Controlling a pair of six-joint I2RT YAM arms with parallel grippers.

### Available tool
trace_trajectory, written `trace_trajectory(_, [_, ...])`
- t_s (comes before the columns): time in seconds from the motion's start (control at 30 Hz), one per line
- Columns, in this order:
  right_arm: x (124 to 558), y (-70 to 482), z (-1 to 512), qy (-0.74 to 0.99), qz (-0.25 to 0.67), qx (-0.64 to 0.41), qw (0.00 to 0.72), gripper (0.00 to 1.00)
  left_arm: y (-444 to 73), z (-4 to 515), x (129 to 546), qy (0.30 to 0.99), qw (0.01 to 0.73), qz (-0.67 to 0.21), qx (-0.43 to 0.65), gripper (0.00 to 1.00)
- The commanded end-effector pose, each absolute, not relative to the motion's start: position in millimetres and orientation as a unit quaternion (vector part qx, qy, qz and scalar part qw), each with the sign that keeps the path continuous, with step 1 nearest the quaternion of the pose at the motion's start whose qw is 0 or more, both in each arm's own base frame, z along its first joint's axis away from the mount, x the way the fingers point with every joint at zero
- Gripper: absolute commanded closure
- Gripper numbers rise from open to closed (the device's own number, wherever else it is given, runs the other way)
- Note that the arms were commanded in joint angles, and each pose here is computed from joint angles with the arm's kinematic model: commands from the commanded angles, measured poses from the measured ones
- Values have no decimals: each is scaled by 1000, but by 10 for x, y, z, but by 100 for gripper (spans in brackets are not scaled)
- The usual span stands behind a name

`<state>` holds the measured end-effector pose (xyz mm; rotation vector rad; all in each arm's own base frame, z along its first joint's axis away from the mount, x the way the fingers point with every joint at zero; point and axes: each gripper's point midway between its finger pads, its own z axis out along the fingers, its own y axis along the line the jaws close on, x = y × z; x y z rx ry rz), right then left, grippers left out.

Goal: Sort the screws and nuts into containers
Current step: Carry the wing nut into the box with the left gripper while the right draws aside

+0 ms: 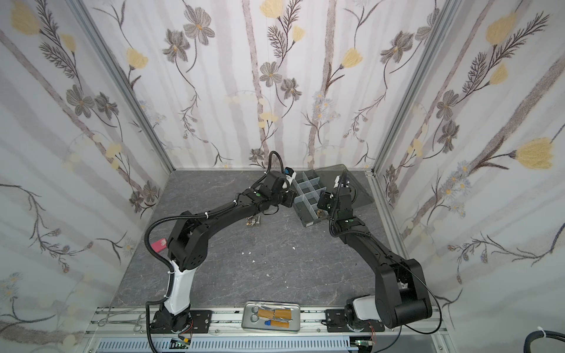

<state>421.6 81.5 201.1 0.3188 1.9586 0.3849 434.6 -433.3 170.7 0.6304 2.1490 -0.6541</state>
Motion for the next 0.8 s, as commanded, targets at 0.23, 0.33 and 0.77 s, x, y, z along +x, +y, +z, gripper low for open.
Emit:
trace_trajectory(0.23, [4016, 496, 2031, 790, 154, 181, 565, 56, -5116, 1635, 4007, 784, 375, -378, 320, 90])
trace_trajectory(0.33, [4024, 480, 2046, 787, 154, 181, 569, 56, -5238, 1601, 3985, 771, 381, -392, 327, 89])
trace_trajectory(0.77, [4000, 481, 2034, 786, 157, 175, 572, 56, -5507, 1361, 4108, 750, 402, -408, 330, 87])
